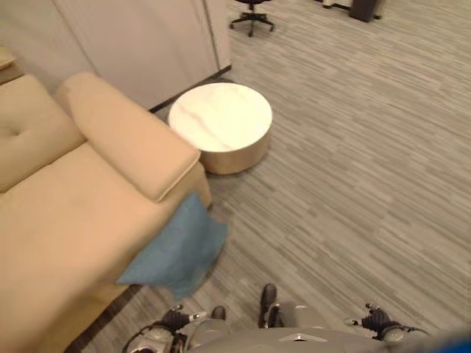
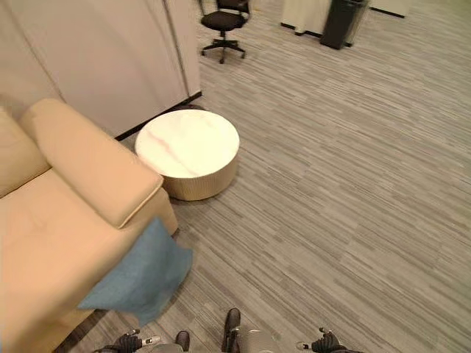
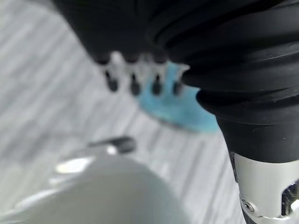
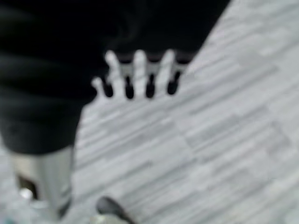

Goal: Pick up all the scattered cushions and arrange them neatly on the sofa.

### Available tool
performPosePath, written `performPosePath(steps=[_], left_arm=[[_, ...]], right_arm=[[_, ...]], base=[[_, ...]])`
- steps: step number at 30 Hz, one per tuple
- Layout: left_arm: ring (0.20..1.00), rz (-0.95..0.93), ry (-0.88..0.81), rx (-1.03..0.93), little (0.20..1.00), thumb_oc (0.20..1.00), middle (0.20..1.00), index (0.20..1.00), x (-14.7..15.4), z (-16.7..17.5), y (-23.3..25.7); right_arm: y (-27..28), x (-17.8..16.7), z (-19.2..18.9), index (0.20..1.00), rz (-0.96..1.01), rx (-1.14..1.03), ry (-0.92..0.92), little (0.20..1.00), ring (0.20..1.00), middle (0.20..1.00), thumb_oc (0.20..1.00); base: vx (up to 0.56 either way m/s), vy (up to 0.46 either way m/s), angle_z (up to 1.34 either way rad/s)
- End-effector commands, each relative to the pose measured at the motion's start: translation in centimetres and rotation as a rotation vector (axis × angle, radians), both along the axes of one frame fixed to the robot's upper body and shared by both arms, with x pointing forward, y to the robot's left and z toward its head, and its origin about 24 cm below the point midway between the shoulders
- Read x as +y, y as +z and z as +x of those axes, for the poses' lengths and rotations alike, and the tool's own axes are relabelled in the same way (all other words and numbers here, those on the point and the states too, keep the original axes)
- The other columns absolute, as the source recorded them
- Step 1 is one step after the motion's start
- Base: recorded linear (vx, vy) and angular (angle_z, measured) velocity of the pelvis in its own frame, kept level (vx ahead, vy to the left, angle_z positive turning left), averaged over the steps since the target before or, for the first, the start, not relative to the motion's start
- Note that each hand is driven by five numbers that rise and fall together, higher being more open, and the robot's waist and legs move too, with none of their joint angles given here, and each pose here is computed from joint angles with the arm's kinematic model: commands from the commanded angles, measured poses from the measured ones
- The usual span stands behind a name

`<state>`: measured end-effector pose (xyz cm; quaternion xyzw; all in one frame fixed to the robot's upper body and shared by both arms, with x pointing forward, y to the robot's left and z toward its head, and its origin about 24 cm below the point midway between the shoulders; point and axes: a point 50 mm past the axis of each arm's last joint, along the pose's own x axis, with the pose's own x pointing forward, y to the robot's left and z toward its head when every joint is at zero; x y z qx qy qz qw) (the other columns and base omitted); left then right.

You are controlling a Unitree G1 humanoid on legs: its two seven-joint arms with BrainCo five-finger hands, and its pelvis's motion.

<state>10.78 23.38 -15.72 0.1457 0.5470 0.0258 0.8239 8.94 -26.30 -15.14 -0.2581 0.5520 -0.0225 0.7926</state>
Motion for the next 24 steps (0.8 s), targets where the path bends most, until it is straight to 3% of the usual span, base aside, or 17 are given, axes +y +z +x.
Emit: performPosePath(steps=[1, 5, 16, 21, 24], left_arm=[[1.0, 0.012, 0.035, -0.001, 1.0, 1.0, 1.0, 1.0, 0.6, -0.3, 0.1], [1.0, 0.02, 0.054, 0.005, 1.0, 1.0, 1.0, 1.0, 1.1, -0.7, 0.1], [1.0, 0.026, 0.126, -0.049, 1.0, 1.0, 1.0, 1.0, 2.2, -0.4, 0.6], [1.0, 0.034, 0.109, -0.065, 1.0, 1.0, 1.0, 1.0, 2.3, 0.3, 0.8], [1.0, 0.046, 0.079, -0.052, 1.0, 1.0, 1.0, 1.0, 2.2, 0.2, 0.7]], right_arm=[[0.7, -1.4, 0.9, 1.0, -0.033, -0.048, -0.042, 1.0, 1.0, 1.0, 1.0], [0.4, -1.1, 0.5, 1.0, -0.031, -0.017, -0.03, 1.0, 1.0, 1.0, 1.0], [1.1, 0.4, 3.6, 1.0, 0.006, -0.108, 0.079, 1.0, 1.0, 1.0, 1.0], [0.8, 0.5, 3.1, 1.0, 0.005, -0.086, 0.077, 1.0, 1.0, 1.0, 1.0], [0.4, 0.2, 1.4, 1.0, 0.011, -0.052, 0.03, 1.0, 1.0, 1.0, 1.0]], base=[[-0.05, 0.036, 1.19], [0.06, 0.065, 0.93], [0.11, 0.073, 0.1], [0.14, -0.081, 0.65], [0.11, -0.173, 1.69]])
